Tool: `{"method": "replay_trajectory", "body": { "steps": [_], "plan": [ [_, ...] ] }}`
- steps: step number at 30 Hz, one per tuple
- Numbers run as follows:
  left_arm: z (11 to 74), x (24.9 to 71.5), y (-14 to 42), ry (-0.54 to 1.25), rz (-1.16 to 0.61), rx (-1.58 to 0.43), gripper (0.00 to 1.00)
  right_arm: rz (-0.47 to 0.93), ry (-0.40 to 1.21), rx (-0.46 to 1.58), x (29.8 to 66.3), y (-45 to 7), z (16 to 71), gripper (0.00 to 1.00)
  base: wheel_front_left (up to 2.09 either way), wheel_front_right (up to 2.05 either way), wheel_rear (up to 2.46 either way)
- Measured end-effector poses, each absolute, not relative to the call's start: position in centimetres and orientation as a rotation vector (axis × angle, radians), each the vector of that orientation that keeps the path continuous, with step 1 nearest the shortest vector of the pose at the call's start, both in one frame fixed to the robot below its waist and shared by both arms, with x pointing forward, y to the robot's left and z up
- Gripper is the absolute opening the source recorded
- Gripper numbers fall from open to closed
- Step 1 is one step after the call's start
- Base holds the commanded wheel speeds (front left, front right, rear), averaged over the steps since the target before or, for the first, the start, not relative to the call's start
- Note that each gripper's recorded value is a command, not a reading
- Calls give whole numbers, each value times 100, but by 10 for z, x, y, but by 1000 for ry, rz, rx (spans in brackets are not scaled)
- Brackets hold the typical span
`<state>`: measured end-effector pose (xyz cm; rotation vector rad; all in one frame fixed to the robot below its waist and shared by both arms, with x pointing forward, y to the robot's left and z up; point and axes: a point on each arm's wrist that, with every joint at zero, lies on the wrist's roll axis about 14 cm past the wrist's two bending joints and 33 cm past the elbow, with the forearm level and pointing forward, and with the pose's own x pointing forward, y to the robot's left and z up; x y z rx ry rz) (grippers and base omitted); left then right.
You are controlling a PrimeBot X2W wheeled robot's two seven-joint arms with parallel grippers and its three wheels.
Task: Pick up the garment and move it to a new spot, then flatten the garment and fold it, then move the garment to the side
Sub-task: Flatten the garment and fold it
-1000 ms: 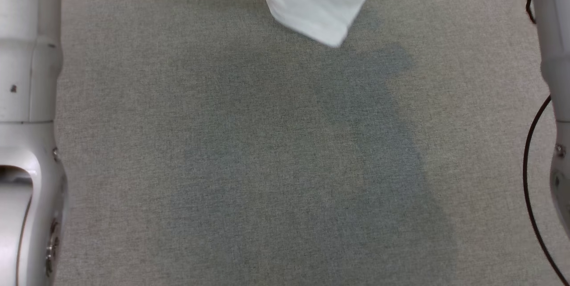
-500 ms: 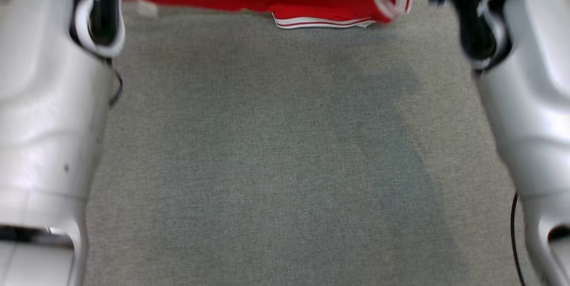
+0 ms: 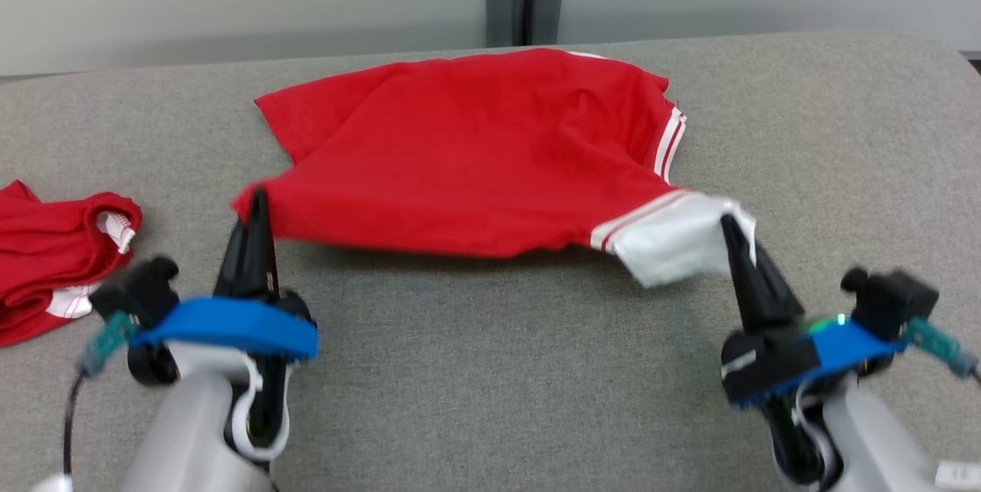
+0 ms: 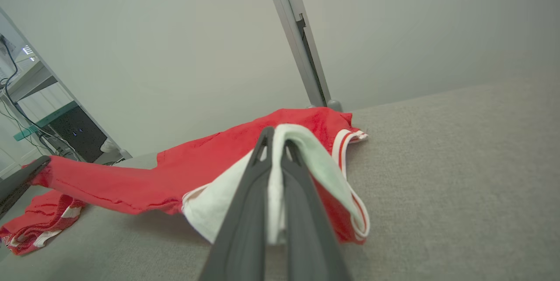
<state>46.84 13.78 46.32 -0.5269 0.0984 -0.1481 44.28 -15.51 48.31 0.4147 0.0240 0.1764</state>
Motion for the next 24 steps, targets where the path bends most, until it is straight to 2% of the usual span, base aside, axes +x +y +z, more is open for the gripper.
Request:
{"method": "replay_trajectory", "body": {
  "steps": [8, 14, 16, 24],
  "plan": [
    [427, 398, 150, 191, -51, -539, 0, 138, 174, 437, 369, -158, 438, 0, 0, 0, 0],
    [417, 364, 159, 222, -1, -539, 0, 117, 226, 446, 331, -158, 428, 0, 0, 0, 0],
    [413, 348, 161, 238, 10, -540, 0, 94, 266, 471, 308, -157, 421, 0, 0, 0, 0],
    [401, 323, 163, 284, 29, -523, 0, 80, 344, 482, 272, -151, 417, 0, 0, 0, 0]
  ]
}}
